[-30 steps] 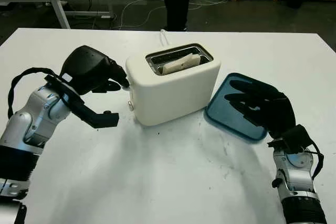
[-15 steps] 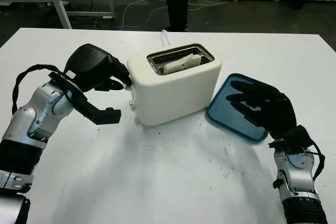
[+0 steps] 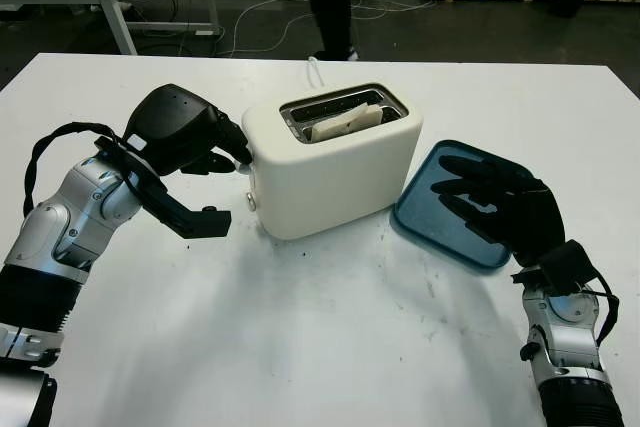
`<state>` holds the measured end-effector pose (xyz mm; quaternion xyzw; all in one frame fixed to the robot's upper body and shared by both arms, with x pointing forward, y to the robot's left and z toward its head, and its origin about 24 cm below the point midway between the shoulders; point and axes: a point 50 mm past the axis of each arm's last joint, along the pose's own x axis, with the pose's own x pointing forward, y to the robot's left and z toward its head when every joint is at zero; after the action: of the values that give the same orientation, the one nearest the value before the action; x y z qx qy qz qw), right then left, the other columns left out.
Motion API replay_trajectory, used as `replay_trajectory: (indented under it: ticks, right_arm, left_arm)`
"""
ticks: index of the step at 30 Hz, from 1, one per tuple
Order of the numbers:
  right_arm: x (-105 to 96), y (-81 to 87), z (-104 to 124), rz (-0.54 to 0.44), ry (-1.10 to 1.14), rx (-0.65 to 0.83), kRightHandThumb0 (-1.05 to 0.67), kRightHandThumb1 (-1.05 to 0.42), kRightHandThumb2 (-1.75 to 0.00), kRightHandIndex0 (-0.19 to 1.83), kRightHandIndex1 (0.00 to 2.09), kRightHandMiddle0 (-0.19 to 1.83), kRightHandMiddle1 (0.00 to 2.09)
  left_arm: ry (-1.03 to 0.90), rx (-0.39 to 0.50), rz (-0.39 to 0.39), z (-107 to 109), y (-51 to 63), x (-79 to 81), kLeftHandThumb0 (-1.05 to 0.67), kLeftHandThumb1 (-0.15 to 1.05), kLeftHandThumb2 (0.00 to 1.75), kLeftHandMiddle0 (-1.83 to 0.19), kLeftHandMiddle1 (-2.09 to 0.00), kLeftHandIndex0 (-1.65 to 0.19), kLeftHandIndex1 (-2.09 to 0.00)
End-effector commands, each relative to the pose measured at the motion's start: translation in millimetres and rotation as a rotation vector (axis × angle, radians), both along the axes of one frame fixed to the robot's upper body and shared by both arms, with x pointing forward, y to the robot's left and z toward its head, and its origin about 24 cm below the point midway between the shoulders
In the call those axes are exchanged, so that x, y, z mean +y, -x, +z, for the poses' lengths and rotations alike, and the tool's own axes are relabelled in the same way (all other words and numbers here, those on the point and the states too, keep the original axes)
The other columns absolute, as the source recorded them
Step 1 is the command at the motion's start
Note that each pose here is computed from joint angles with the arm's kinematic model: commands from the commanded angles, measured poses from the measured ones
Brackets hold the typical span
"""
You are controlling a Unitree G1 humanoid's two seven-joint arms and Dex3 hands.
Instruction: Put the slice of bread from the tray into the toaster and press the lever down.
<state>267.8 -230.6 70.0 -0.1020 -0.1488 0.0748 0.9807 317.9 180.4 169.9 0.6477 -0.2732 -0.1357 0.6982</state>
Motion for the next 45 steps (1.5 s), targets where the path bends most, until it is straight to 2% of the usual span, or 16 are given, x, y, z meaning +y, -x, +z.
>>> replay_trajectory:
  ticks: [1, 7, 10, 13, 21, 22, 26, 29, 30, 33, 36, 37, 38, 40, 43, 45]
  right_arm:
    - [-3, 0.8, 5, -0.007, 0.004, -0.021, -0.19, -0.92, -0.04, 0.67, 0.77, 0.92, 0.00]
    - [-4, 0.8, 6, -0.008, 0.003, -0.019, -0.20, -0.92, -0.04, 0.67, 0.78, 0.92, 0.00]
    - [-4, 0.5, 5, -0.006, 0.005, -0.022, -0.19, -0.92, -0.04, 0.67, 0.80, 0.92, 0.00]
    - [-4, 1.0, 6, -0.004, 0.003, -0.023, -0.18, -0.92, -0.05, 0.65, 0.79, 0.92, 0.00]
    - [-7, 4.4, 5, -0.003, -0.005, -0.022, -0.18, -0.92, -0.05, 0.65, 0.80, 0.92, 0.00]
    - [-7, 4.9, 5, -0.004, -0.007, -0.020, -0.18, -0.92, -0.05, 0.65, 0.79, 0.92, 0.00]
    - [-9, 7.7, 5, -0.005, -0.007, -0.018, -0.19, -0.92, -0.05, 0.66, 0.78, 0.91, 0.00]
    - [-11, 9.3, 4, -0.001, -0.013, -0.018, -0.18, -0.92, -0.05, 0.65, 0.77, 0.91, 0.00]
    - [-11, 9.9, 4, 0.001, -0.015, -0.017, -0.18, -0.92, -0.05, 0.65, 0.76, 0.90, 0.00]
    - [-13, 10.9, 4, -0.001, -0.004, -0.013, -0.17, -0.92, -0.06, 0.66, 0.74, 0.90, 0.00]
    - [-15, 10.9, 6, 0.000, 0.005, -0.015, -0.17, -0.92, -0.06, 0.67, 0.71, 0.90, 0.00]
    - [-16, 10.7, 6, 0.001, 0.005, -0.017, -0.17, -0.92, -0.06, 0.67, 0.70, 0.90, 0.00]
    - [-16, 10.4, 7, 0.000, 0.005, -0.016, -0.16, -0.92, -0.06, 0.67, 0.69, 0.90, 0.00]
    - [-17, 9.9, 8, -0.006, 0.010, -0.014, -0.16, -0.92, -0.05, 0.67, 0.68, 0.90, 0.00]
    - [-17, 9.3, 9, -0.001, 0.009, -0.021, -0.16, -0.92, -0.05, 0.69, 0.67, 0.90, 0.00]
    - [-17, 8.8, 9, 0.003, 0.007, -0.022, -0.16, -0.92, -0.06, 0.69, 0.67, 0.90, 0.00]
  left_arm:
    - [-0.008, 0.002, -0.007, -2, -2.1, -2.8, -0.36, 0.82, 0.00, -1.02, -1.07, -1.36, -0.01]
    - [-0.008, 0.004, -0.001, -3, -3.2, -1.5, -0.37, 0.82, 0.00, -1.03, -1.08, -1.36, 0.00]
    - [-0.010, 0.002, 0.003, -3, -3.3, -1.4, -0.36, 0.82, 0.00, -0.99, -1.19, -1.36, 0.00]
    - [-0.011, 0.008, 0.006, -4, -3.0, -1.9, -0.35, 0.81, 0.00, -1.03, -1.03, -1.34, 0.00]
    - [0.002, 0.072, 0.004, -16, -3.3, -9.2, -0.35, 0.83, 0.01, -1.02, -1.05, -1.35, -0.01]
    - [0.005, 0.088, 0.003, -20, -3.4, -10.6, -0.35, 0.84, 0.01, -0.99, -1.12, -1.38, -0.02]
    - [-0.006, 0.167, 0.007, -47, -2.6, -19.8, -0.39, 0.87, 0.01, -0.92, -1.23, -1.37, -0.02]
    - [0.048, 0.269, 0.034, -83, -0.5, -28.3, -0.37, 0.86, 0.00, -0.90, -1.31, -1.40, -0.05]
    - [0.064, 0.329, 0.057, -98, 0.8, -32.1, -0.35, 0.85, 0.00, -0.89, -1.33, -1.33, -0.03]
    - [0.094, 0.469, 0.114, -138, 7.8, -45.8, -0.33, 0.88, 0.01, -0.88, -1.03, -1.22, -0.01]
    - [0.114, 0.514, 0.114, -167, 20.2, -60.7, -0.35, 0.90, 0.00, -0.91, -0.91, -1.22, -0.02]
    - [0.129, 0.508, 0.106, -173, 23.9, -64.6, -0.34, 0.87, 0.00, -0.95, -0.94, -1.24, -0.02]
    - [0.144, 0.500, 0.100, -176, 26.7, -68.2, -0.34, 0.84, 0.00, -0.95, -1.13, -1.26, -0.03]
    - [0.161, 0.491, 0.103, -177, 28.0, -71.5, -0.37, 0.82, 0.00, -0.96, -1.34, -1.30, -0.06]
    - [0.167, 0.495, 0.121, -174, 23.4, -66.7, -0.36, 0.87, 0.01, -0.87, -1.09, -1.24, -0.02]
    - [0.165, 0.485, 0.129, -172, 20.8, -63.7, -0.35, 0.88, 0.01, -0.87, -1.04, -1.24, -0.02]
